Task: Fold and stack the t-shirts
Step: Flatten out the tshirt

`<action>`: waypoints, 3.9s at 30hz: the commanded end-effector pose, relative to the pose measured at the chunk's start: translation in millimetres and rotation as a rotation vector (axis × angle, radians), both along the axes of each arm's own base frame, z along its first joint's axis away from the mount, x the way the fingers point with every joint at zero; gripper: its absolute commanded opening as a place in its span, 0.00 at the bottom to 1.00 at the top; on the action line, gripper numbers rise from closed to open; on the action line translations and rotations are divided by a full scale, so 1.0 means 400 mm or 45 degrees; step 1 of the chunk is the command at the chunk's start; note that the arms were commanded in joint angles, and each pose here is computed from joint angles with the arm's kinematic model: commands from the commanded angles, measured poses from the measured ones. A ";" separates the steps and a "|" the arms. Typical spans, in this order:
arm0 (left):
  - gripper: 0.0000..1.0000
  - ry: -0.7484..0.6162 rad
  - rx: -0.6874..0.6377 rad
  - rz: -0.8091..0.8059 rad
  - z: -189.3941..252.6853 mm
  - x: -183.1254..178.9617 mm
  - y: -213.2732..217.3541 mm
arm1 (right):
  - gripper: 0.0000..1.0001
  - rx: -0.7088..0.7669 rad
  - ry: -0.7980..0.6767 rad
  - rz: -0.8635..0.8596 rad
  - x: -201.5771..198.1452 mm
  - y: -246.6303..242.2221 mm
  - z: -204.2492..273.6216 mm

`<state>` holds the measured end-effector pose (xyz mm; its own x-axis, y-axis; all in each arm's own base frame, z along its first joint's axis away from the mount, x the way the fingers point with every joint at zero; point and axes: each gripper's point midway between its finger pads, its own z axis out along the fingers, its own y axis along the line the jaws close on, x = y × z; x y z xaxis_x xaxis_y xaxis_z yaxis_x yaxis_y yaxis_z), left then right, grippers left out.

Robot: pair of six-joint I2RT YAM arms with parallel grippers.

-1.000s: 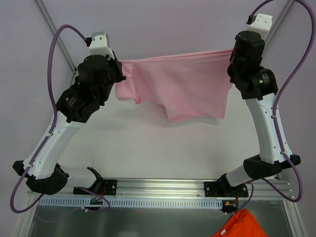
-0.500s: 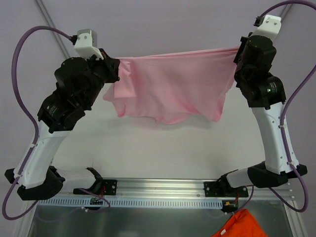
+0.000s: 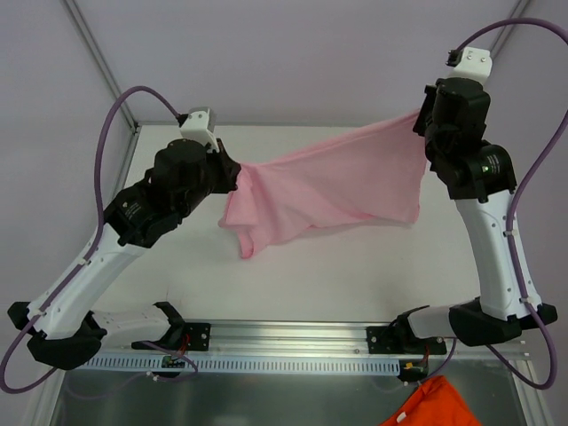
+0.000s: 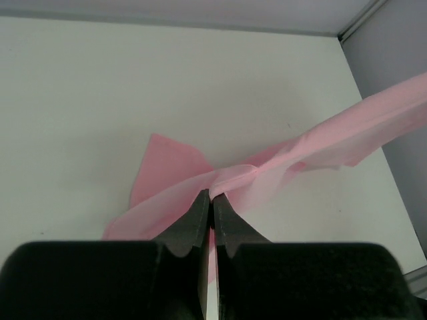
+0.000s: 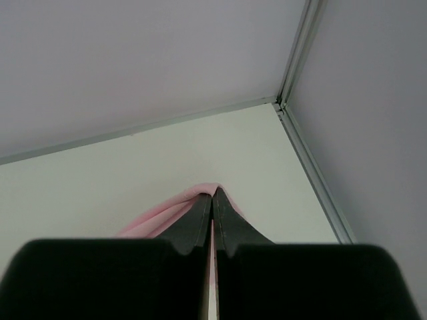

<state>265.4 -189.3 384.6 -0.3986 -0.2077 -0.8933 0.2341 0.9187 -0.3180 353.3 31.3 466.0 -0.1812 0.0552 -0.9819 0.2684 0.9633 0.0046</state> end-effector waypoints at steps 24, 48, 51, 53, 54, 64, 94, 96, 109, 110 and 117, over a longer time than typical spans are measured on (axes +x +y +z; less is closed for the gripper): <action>0.00 -0.240 0.263 0.224 0.117 0.394 -0.137 | 0.01 -0.105 0.148 0.064 0.255 0.086 -0.124; 0.00 -0.630 0.030 0.059 0.452 0.061 -0.092 | 0.01 -0.102 -0.213 0.021 -0.067 -0.047 0.140; 0.00 -0.700 0.011 0.044 0.500 0.009 -0.074 | 0.01 -0.107 -0.238 0.036 -0.122 -0.060 0.146; 0.00 -0.747 0.009 0.020 0.528 -0.030 -0.078 | 0.01 -0.114 -0.265 0.047 -0.148 -0.064 0.152; 0.00 -0.767 0.003 0.014 0.542 -0.048 -0.073 | 0.01 -0.105 -0.289 0.062 -0.177 -0.069 0.153; 0.00 -0.915 -0.035 -0.154 0.634 -0.220 -0.123 | 0.01 -0.038 -0.441 0.122 -0.337 -0.109 0.208; 0.00 -0.279 0.044 0.128 0.223 0.383 -0.168 | 0.01 0.029 0.041 0.225 0.171 0.137 -0.132; 0.00 -0.247 0.058 0.119 0.198 0.430 -0.191 | 0.01 0.016 0.027 0.211 0.195 0.139 -0.113; 0.00 -0.436 0.056 0.058 0.327 0.219 -0.163 | 0.01 -0.039 -0.130 0.274 0.048 0.110 0.030; 0.00 -0.462 0.075 0.055 0.338 0.194 -0.164 | 0.01 -0.043 -0.139 0.283 0.027 0.107 0.035; 0.00 -0.588 0.053 0.018 0.401 -0.032 -0.101 | 0.01 -0.114 -0.182 0.330 -0.177 0.036 0.064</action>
